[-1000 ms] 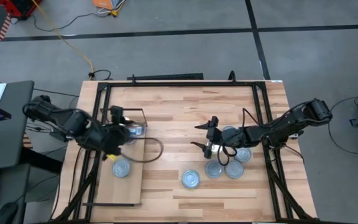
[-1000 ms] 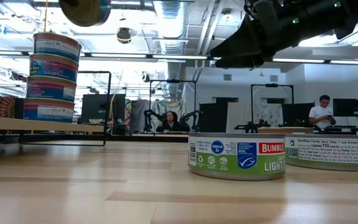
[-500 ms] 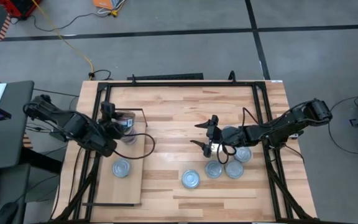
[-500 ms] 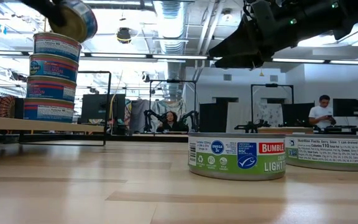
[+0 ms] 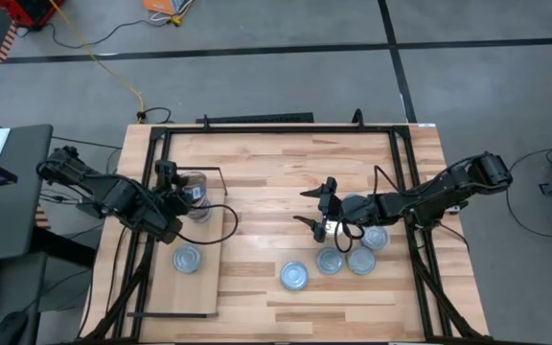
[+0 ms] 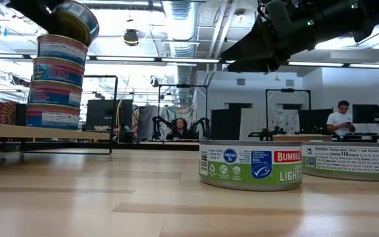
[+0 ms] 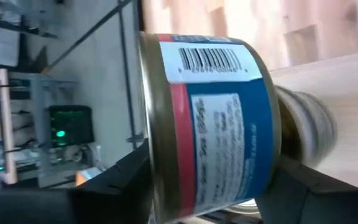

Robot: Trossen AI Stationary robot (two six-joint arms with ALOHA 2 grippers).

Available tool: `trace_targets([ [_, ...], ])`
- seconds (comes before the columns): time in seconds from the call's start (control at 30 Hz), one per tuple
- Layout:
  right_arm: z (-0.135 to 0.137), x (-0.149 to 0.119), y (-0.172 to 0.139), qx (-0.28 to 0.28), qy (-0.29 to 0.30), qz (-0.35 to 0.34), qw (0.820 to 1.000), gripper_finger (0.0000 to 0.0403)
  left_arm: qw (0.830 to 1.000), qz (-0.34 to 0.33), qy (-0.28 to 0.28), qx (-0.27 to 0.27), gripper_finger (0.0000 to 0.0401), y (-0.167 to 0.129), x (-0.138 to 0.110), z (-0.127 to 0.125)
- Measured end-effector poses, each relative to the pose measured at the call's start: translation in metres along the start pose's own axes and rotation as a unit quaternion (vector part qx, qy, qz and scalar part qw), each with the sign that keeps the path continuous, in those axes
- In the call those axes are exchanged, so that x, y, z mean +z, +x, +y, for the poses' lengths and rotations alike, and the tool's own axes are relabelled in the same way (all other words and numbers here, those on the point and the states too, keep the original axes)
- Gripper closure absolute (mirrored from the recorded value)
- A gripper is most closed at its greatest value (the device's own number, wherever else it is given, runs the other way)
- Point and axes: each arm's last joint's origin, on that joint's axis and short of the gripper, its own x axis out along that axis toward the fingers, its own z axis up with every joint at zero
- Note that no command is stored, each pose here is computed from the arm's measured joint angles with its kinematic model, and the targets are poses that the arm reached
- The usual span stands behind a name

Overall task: Stack canned seafood by type on shelf
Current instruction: Stack the left blue and pink tuna can on the blue and pink tuna can on the shelf

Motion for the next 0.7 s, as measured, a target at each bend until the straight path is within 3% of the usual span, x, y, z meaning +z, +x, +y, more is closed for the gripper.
trace_targets([
  [0.23, 0.0001, 0.0006, 0.0, 0.0, 0.001, -0.003, 1.0, 0.004, 1.0, 0.005, -0.01, -0.021, 0.0143, -0.0002, -0.0005, -0.001],
  [0.7, 0.0001, 0.0007, 0.0, 0.0, 0.006, -0.003, 1.0, 0.004, 0.997, 0.002, 0.072, -0.03, 0.0138, -0.0011, -0.0022, -0.0001],
])
